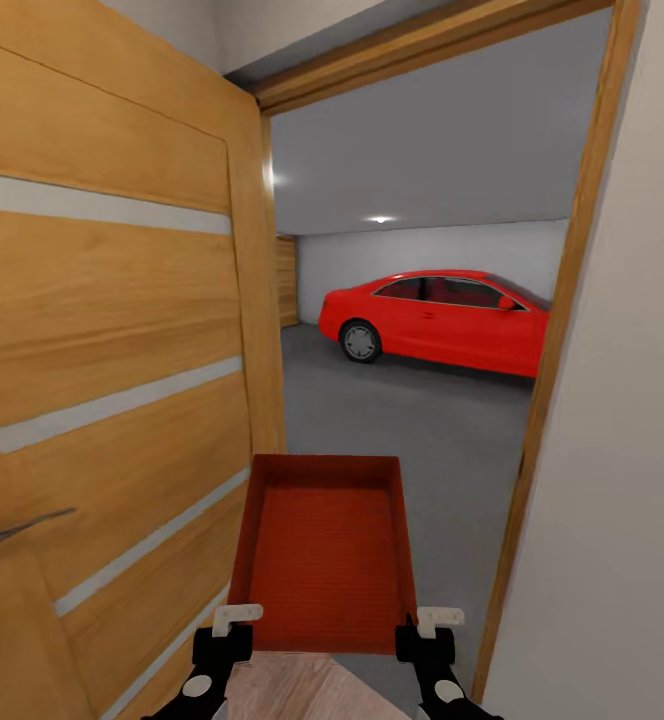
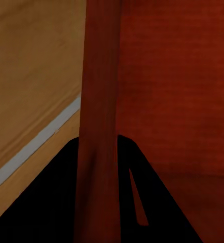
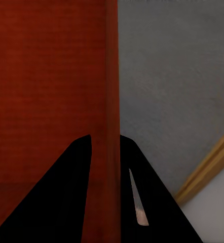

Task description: Move the two storage containers from the living room to the garage. In the garage, place one container on the floor and stack the other container on top of it (either order is fine).

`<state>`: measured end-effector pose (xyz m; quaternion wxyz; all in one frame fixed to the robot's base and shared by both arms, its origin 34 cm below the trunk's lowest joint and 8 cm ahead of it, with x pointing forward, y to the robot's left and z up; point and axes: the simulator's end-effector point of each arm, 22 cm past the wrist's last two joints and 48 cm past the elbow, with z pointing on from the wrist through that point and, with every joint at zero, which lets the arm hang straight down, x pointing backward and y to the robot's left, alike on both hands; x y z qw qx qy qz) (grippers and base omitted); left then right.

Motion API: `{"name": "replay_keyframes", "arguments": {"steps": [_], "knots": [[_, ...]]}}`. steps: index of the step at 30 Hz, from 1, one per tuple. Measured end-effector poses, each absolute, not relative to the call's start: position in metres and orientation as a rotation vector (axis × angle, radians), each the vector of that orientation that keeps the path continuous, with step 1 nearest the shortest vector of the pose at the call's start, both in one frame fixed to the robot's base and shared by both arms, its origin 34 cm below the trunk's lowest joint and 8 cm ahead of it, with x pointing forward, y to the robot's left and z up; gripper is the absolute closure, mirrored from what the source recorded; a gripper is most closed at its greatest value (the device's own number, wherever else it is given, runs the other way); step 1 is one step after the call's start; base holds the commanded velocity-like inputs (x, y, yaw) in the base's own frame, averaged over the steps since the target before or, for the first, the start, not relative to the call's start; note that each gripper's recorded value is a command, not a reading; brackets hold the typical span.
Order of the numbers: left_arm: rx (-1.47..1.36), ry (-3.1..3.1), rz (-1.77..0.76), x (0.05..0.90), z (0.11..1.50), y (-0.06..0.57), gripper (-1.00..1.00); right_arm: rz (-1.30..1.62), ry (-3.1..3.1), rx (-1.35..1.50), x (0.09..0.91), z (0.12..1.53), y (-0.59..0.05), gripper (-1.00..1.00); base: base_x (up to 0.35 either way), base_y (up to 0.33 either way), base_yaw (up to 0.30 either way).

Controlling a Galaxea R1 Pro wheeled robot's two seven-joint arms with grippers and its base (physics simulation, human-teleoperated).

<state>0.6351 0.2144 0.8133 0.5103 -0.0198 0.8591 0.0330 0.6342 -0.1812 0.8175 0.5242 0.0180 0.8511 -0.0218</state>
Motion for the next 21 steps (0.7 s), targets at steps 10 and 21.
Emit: {"name": "replay_keyframes", "arguments": {"steps": [10, 21], "knots": [[-0.046, 2.068, 0.079, 0.6352, 0.8133, 0.2142, 1.00, -0.052, 2.037, 0.044, 0.6339, 0.8172, -0.1814, 1.00, 0.266, 0.236, -0.197], [-0.046, 2.068, 0.079, 0.6353, 0.8135, 0.2142, 1.00, -0.052, 2.036, 0.044, 0.6340, 0.8173, -0.1814, 1.00, 0.266, 0.236, -0.229]]}}
